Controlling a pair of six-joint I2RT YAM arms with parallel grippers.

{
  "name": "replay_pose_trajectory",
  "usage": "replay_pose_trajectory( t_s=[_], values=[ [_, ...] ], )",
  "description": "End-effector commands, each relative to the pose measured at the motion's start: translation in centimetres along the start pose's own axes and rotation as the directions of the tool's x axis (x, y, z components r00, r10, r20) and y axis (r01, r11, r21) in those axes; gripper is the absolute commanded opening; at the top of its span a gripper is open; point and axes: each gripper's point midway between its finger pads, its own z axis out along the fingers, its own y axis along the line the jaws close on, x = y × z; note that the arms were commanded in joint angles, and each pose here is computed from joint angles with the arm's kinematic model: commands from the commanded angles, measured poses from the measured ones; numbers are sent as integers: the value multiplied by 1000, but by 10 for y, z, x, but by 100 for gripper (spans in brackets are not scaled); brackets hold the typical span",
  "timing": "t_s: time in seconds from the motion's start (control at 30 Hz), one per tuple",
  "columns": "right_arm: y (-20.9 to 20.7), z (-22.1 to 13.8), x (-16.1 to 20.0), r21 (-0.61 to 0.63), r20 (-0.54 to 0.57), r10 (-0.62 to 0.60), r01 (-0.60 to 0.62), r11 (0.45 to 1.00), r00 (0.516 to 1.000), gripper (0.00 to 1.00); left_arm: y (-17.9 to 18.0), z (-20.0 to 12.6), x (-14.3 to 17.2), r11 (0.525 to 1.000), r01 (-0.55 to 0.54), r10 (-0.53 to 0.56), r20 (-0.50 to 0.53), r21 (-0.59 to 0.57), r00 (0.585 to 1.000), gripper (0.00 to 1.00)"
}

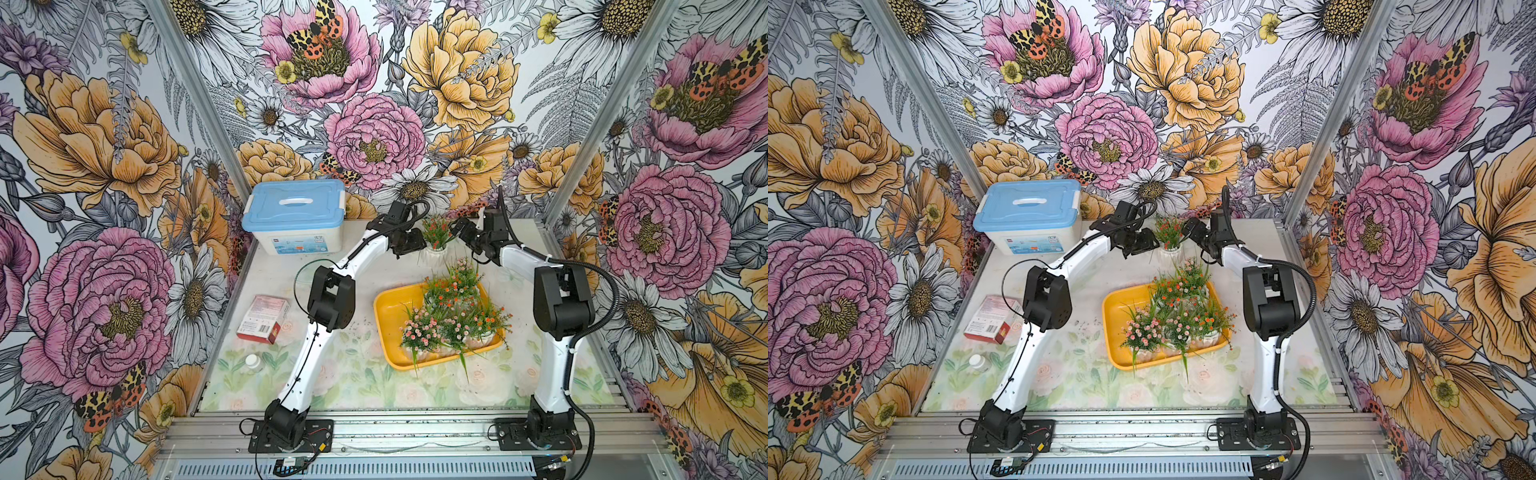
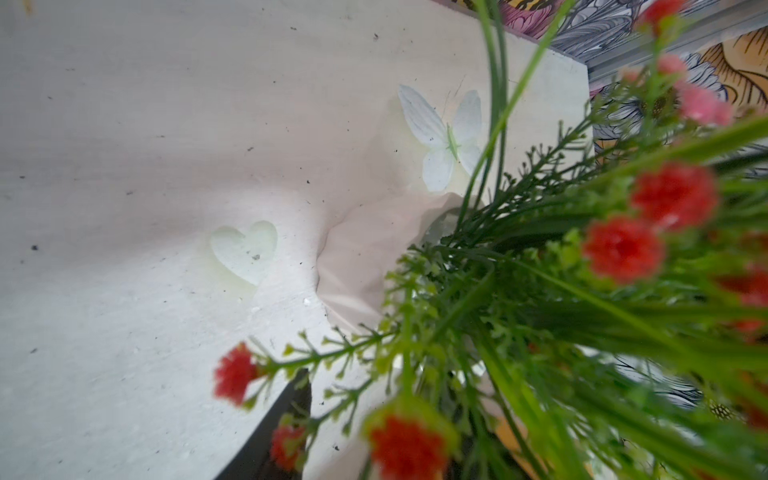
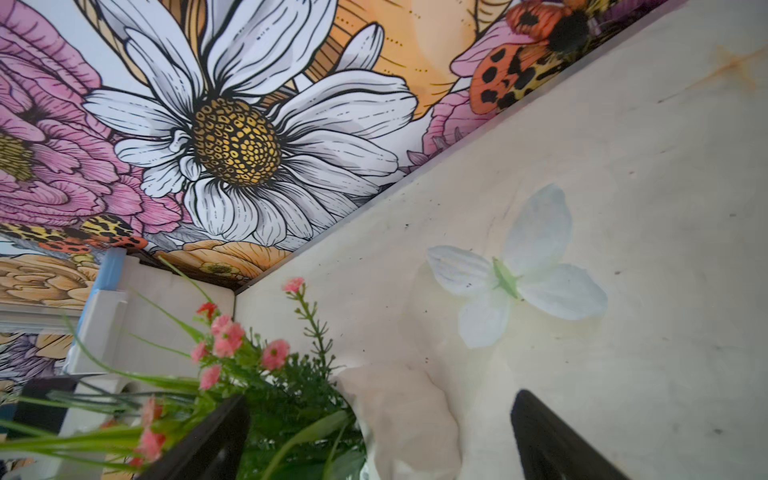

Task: Put the potted gypsophila into the storage box
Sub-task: Move the baby's breath potted plant to the center of the board.

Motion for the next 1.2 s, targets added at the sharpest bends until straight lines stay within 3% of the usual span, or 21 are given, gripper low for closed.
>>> replay_pose_trajectory(
  t_s=[0.0, 0.23, 0.63, 0.9, 1.17],
  values=[
    [30, 10, -5, -110, 12, -7, 9, 994, 1000, 98, 1, 1, -8, 1000, 9, -10, 19, 9, 1000, 48],
    [46, 36, 28, -169, -72, -6, -6, 986, 997, 97, 22, -3, -8, 998, 43, -42, 17, -45, 999, 47],
    [87, 45, 83, -261, -161, 7, -49, 964, 987, 96, 39, -17, 4, 994, 43, -44, -8, -103, 999, 46],
    [101, 33, 111, -255, -170, 25, -69, 964, 985, 95, 61, -71, 19, 971, 64, -58, 34, -229, 998, 46],
    [106, 26, 119, -252, -189, 15, -64, 966, 982, 95, 44, -95, 20, 981, 54, -46, 44, -188, 998, 46]
  ],
)
